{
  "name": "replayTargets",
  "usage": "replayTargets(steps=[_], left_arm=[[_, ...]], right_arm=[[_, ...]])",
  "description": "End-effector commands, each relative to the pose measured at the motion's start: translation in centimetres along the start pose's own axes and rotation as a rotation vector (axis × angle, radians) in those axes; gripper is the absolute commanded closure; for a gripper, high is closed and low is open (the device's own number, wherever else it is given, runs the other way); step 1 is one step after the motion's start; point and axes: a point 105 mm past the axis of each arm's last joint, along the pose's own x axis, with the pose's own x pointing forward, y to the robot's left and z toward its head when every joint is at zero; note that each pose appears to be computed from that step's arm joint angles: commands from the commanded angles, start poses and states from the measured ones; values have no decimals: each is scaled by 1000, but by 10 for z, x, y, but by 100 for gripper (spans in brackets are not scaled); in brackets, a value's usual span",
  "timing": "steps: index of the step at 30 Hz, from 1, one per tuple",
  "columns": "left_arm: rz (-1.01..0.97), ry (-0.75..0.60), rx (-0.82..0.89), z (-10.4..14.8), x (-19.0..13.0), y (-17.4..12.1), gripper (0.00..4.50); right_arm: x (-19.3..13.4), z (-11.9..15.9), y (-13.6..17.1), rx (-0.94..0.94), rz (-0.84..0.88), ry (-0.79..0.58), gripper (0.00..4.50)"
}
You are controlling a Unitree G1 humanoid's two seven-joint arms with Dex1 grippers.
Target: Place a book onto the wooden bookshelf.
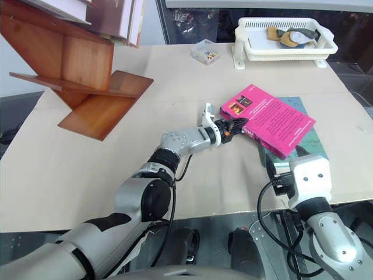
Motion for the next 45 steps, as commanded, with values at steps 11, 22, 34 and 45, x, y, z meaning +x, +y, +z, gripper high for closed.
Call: replayTargets(steps=[11, 22, 34, 45], left_arm=[[-256, 85, 105, -7, -3, -70, 422], [-264, 43, 238, 13, -20, -79, 449], [-447, -60, 1710, 62, -169, -137, 449], [-193, 47, 2804, 84, -282, -183, 449]], right_arm=[[7, 18, 4, -12, 28, -62, 88], [8, 17, 2, -16, 13, -67, 88], [10, 16, 4, -12, 84, -65, 88], [35, 20, 7, 5, 287, -114, 88]])
